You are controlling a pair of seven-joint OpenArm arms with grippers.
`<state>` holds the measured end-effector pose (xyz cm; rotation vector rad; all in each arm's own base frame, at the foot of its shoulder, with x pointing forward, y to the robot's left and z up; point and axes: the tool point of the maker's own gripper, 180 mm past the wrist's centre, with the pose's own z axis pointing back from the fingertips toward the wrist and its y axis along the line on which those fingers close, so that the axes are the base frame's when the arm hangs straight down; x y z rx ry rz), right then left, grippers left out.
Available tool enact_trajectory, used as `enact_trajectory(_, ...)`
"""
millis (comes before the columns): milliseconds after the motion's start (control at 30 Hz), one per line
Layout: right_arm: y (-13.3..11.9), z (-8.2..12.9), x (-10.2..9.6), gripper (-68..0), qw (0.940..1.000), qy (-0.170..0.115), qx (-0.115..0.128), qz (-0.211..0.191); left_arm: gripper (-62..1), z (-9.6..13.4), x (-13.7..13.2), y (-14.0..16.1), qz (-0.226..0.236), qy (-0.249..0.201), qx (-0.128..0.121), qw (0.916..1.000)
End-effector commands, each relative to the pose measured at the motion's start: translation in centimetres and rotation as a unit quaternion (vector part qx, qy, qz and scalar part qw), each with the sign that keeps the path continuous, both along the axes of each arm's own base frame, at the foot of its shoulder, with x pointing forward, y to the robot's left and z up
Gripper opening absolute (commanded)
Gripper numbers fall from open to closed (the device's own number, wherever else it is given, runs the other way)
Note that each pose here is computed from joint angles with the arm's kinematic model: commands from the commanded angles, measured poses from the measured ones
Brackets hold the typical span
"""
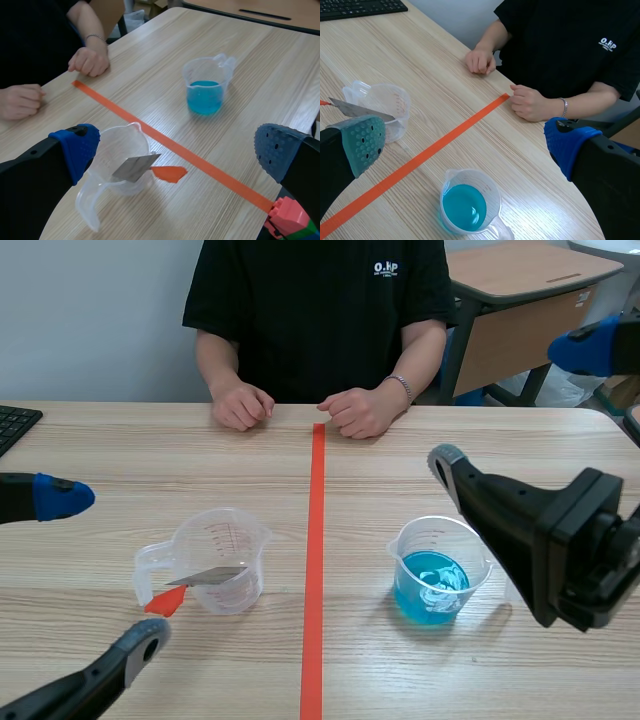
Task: Do the redox reaction experiment.
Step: 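Return to the home posture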
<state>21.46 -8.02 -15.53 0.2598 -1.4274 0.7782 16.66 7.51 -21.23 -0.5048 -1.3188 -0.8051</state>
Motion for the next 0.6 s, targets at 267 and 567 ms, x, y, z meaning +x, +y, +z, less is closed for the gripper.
enact_trajectory(267, 0.0, 0.4, 0.2, 0.4, 1.0, -0.006, 0.004, -0.002, 1.4, 1.5, 1.1, -0.6, 0.002, -0.033, -0.013, 0.9994)
enact_trajectory(567, -0.3, -0.6, 0.3, 0.4, 0.9997, 0.012, -0.02, -0.009, 1.4, 1.5, 1.1, -0.7, 0.0, -0.033, -0.013, 0.9994)
